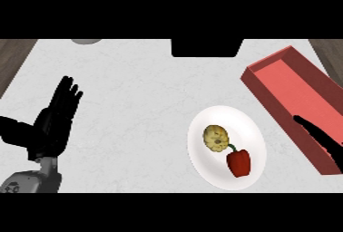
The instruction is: Pick the bell pepper from the plate and place it in the cardboard box
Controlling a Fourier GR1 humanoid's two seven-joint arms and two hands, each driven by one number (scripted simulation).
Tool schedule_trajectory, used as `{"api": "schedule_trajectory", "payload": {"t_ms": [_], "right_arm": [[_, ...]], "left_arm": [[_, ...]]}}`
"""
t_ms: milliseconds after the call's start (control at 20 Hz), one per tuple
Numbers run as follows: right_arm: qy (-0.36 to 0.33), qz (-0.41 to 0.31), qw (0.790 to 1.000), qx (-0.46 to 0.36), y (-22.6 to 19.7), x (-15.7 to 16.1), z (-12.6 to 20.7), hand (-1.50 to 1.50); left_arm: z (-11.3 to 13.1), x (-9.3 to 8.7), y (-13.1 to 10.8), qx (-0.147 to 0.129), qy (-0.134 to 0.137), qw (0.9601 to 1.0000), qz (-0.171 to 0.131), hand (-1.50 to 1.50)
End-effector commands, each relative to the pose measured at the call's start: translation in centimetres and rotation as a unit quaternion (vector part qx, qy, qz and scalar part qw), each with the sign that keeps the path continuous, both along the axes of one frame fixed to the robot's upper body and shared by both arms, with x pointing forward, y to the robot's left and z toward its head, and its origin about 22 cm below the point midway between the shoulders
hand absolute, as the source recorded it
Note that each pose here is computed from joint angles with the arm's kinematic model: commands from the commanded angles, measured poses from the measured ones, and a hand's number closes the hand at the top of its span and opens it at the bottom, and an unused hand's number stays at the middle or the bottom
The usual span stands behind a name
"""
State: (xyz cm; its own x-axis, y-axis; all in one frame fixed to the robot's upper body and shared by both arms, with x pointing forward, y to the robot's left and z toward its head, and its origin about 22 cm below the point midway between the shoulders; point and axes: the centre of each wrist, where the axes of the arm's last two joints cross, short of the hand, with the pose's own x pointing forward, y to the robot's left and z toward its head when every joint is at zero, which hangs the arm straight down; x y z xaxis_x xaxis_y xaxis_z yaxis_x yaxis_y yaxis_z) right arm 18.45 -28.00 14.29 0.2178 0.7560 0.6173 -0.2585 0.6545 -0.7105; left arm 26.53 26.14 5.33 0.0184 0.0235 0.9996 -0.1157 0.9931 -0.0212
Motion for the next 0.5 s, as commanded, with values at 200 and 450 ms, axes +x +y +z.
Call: {"api": "schedule_trajectory", "payload": {"t_ms": [200,450], "right_arm": [[0.033,-0.025,0.999,-0.023,1.7,3.0,-0.3,-1.50],[0.046,-0.014,0.999,-0.010,3.9,3.3,-2.0,-1.50]], "left_arm": [[0.4,-0.2,-0.3,-0.002,0.000,1.0000,-0.002,0.00],[0.1,-1.4,-0.7,-0.001,0.004,1.0000,0.002,0.00]]}}
